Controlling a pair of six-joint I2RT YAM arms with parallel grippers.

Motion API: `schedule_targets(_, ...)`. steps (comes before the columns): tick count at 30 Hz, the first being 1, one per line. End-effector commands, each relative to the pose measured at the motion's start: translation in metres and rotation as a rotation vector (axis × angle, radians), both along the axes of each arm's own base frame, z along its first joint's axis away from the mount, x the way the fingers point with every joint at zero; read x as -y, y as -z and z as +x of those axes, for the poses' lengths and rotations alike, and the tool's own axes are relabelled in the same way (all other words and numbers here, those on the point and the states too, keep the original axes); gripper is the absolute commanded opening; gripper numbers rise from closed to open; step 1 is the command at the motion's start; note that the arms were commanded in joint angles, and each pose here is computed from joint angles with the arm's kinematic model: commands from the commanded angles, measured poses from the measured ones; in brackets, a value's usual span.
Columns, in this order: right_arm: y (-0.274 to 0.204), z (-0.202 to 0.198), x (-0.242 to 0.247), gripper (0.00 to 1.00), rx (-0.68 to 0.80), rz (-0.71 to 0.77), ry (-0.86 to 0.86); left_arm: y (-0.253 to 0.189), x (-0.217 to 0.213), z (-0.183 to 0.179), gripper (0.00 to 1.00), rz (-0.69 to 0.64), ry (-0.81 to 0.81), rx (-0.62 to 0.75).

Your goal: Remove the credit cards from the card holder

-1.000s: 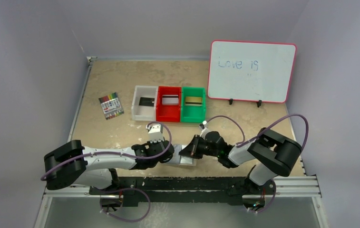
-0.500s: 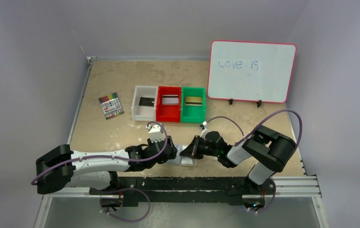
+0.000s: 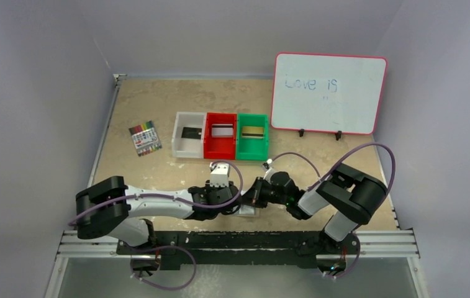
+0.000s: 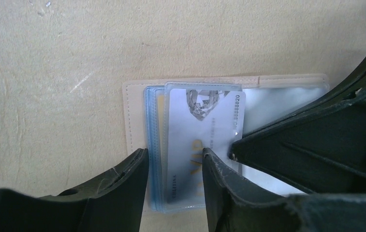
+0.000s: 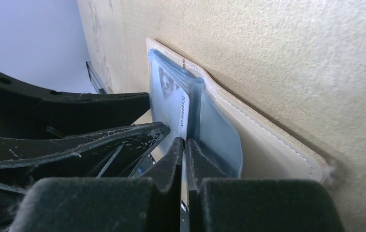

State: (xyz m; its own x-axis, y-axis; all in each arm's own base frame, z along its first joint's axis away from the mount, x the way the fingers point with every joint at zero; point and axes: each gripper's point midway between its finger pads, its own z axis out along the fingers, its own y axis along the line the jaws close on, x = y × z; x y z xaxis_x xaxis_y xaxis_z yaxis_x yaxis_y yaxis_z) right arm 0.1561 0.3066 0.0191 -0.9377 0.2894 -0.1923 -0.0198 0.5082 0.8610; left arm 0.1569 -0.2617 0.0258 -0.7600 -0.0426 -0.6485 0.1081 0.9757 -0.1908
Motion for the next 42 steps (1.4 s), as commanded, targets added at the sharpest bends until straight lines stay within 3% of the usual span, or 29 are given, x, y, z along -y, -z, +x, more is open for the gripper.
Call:
schedule_targets(1,-0.013,0.004,0.0,0.04,0.035,0.052,0.011,0.005,-0.002,-0.002,0.4,0.076,0.0,0.005)
schedule_targets(8,-0.017,0.006,0.001,0.1,0.039,0.063,0.023,0.016,-0.01,-0.005,0.33,0.247,0.012,0.011)
schedule_targets(13,-0.026,0.011,0.0,0.01,0.048,0.088,0.046,0.018,0.0,-0.009,0.24,0.26,0.03,0.019)
schedule_targets(20,-0.02,0.013,0.012,0.0,0.037,0.038,0.095,0.014,-0.003,-0.006,0.22,0.259,0.004,0.04)
schedule_targets(33,-0.007,0.003,0.023,0.0,0.008,-0.031,0.077,0.011,-0.006,-0.005,0.24,0.228,-0.025,0.053)
schedule_targets(37,-0.004,0.002,0.026,0.01,0.004,-0.036,0.087,0.003,-0.002,-0.004,0.33,0.176,-0.025,0.07)
schedule_targets(42,-0.013,0.007,0.019,0.11,0.032,-0.019,0.07,-0.013,0.013,-0.005,0.44,0.021,-0.017,0.088)
